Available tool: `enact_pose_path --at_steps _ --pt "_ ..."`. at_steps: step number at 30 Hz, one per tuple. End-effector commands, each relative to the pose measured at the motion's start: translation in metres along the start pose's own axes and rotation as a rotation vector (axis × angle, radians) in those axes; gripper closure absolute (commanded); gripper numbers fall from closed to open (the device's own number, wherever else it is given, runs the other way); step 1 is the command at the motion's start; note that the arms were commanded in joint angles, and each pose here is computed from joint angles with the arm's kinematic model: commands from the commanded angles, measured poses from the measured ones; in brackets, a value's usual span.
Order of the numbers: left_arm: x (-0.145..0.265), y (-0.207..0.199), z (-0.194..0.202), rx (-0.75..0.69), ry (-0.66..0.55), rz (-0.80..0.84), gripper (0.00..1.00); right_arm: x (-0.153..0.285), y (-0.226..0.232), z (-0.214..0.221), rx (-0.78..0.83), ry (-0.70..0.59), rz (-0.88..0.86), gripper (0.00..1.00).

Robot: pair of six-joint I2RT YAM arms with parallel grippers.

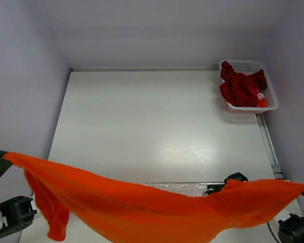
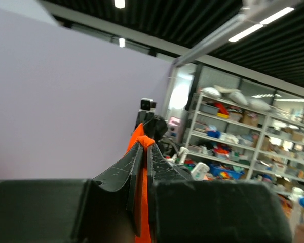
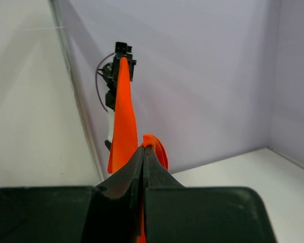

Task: Fold and stack the t-shirts
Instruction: Flatten the tshirt out

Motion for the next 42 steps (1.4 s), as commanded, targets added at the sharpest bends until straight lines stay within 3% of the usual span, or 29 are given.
enact_pose_path --at_steps 1,8,21,25,30,35,42 --pt "-0.021 0.034 0.014 0.004 0.016 -0.155 1.00 -0.019 -0.030 0.002 -0.009 0.005 0.086 1.00" --pt "-0.032 0.093 0.047 0.018 0.095 -0.485 1.00 -0.038 -0.082 0.012 -0.032 0.020 0.281 1.00" --pt "-0.009 0.197 0.093 -0.215 0.117 -1.133 1.00 -0.079 -0.198 0.054 -0.046 0.127 0.582 1.00" --pt "-0.002 0.218 0.107 -0.280 0.124 -1.263 1.00 -0.099 -0.238 0.066 -0.061 0.155 0.665 1.00" --pt "0.011 0.211 0.096 -0.275 0.047 -1.291 1.00 -0.109 -0.251 0.061 -0.044 0.145 0.696 1.00" --pt "0.025 0.180 0.065 -0.218 0.014 -1.234 1.00 -0.109 -0.232 0.049 -0.055 0.151 0.647 1.00" --pt "0.015 0.134 0.061 -0.094 0.134 -0.883 1.00 -0.084 -0.179 0.048 -0.117 0.155 0.506 1.00"
Point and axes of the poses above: each gripper's point midway between its finger pads, its own x axis back along the fingers, its own y axis along the line the jaws close on, z = x × y, the point moved 7 cm from there along x, back along the fingers, and after that the axes turned 7 degrees about -x, right-handed, at the moved point
